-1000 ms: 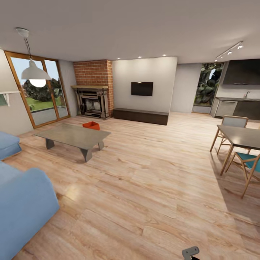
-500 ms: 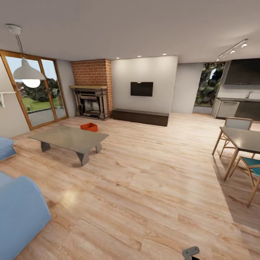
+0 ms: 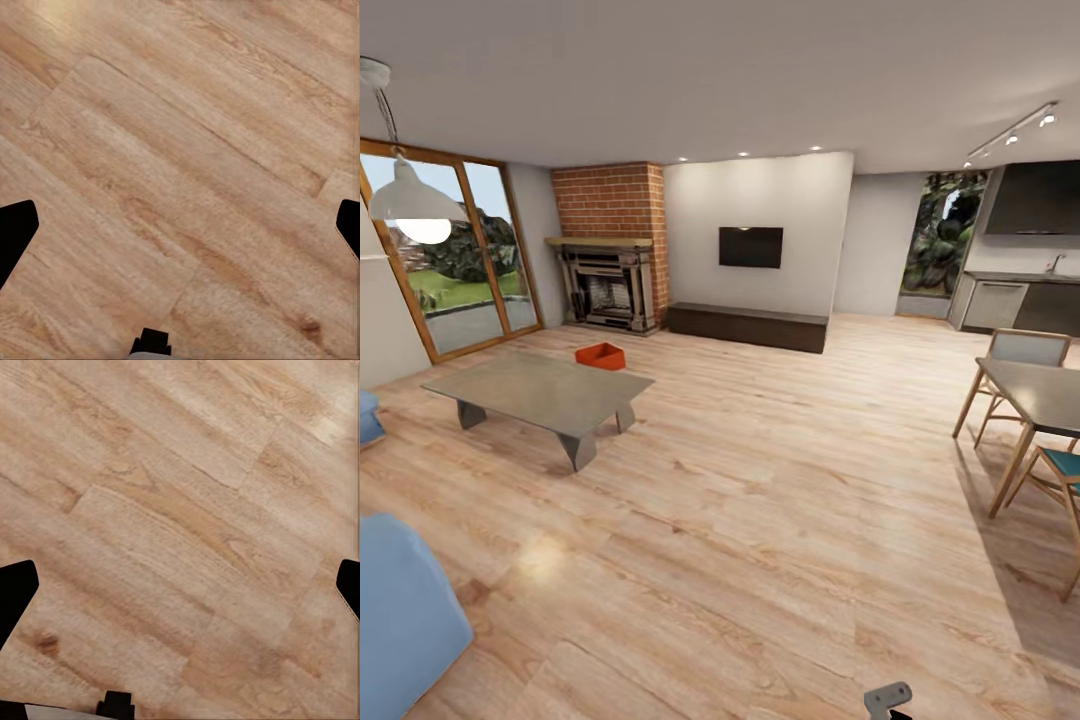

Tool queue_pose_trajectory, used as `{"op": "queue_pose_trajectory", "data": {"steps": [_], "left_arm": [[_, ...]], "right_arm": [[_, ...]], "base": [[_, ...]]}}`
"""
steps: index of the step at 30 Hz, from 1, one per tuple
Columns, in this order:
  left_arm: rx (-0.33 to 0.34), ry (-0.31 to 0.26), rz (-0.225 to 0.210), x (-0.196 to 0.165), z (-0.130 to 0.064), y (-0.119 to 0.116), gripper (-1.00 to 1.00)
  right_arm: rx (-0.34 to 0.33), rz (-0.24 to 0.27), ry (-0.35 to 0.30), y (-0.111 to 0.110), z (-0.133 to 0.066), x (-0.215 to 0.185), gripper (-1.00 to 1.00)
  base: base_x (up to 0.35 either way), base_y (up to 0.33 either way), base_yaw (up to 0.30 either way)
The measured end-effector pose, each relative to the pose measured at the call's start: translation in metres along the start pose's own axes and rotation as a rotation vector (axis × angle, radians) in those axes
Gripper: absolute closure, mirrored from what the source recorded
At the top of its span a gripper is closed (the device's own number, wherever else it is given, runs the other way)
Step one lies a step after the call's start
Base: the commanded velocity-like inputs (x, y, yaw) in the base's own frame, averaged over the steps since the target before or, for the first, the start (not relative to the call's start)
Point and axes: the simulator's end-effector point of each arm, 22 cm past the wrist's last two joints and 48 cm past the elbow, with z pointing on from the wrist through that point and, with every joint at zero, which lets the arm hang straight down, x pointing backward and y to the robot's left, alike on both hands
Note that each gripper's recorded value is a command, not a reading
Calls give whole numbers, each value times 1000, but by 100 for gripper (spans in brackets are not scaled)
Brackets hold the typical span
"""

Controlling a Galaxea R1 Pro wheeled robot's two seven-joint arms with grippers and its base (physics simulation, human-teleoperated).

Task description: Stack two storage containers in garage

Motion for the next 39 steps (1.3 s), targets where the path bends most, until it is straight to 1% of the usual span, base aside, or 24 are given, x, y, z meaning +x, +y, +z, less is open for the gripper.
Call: {"op": "queue_pose_trajectory", "data": {"steps": [39], "left_arm": [[-1,0,0,0,0,0,-100]], "right_arm": [[0,-1,0,0,0,0,-100]], "base": [[328,-107,0]]}}
